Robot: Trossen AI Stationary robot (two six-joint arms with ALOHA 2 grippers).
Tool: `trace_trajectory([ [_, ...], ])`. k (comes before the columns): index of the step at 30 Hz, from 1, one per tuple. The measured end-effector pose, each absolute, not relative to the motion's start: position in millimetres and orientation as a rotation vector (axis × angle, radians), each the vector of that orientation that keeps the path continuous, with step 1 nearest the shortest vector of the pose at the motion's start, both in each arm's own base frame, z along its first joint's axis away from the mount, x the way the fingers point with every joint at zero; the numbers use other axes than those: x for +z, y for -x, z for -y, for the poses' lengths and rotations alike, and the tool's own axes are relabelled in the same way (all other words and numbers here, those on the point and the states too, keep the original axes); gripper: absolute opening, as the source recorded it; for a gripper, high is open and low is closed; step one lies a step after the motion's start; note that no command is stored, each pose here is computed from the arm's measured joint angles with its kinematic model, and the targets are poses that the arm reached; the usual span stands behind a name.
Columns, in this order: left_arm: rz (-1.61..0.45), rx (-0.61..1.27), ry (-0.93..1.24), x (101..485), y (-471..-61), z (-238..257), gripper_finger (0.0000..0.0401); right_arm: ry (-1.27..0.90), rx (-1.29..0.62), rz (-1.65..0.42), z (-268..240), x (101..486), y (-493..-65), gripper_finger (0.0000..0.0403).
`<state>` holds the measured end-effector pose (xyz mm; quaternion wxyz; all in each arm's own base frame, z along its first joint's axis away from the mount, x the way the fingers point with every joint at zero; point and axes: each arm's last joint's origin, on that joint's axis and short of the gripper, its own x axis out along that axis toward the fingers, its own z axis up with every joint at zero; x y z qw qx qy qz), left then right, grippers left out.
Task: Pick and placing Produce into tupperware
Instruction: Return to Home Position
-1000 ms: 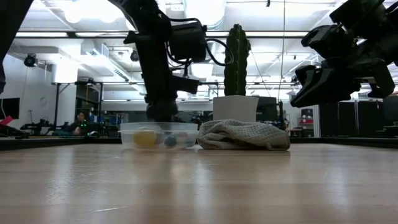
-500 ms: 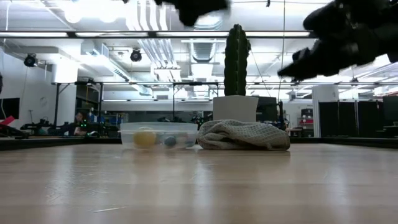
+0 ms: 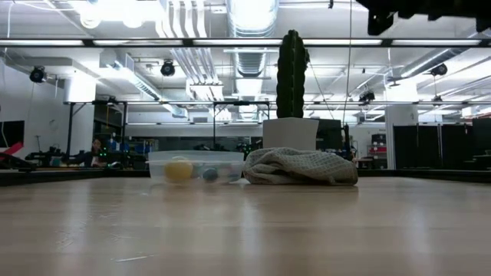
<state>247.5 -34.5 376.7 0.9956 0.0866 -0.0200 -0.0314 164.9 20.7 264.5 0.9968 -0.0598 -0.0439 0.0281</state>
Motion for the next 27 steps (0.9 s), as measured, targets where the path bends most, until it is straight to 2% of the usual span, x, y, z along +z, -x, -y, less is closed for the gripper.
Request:
trace_trajectory([
  [6, -0.002, 0.027, -0.285, 392, -199, 39, 0.0009, 0.164, 0.063, -0.018, -19, 297, -150, 0.0030],
  [8, -0.013, 0.050, -0.309, 395, -183, 40, 0.0007, 0.199, 0.073, -0.022, -20, 308, -144, 0.0015],
  [13, -0.019, 0.131, -0.352, 397, -147, 39, 0.0001, 0.276, 0.074, -0.008, -20, 319, -128, 0.0009],
  [19, -0.014, 0.139, -0.344, 369, -117, 31, 0.0000, 0.303, 0.079, 0.011, -17, 303, -107, 0.0008],
  [27, 0.027, 0.167, -0.296, 329, -84, 17, 0.0000, 0.233, 0.040, 0.096, -13, 273, -91, 0.0008],
])
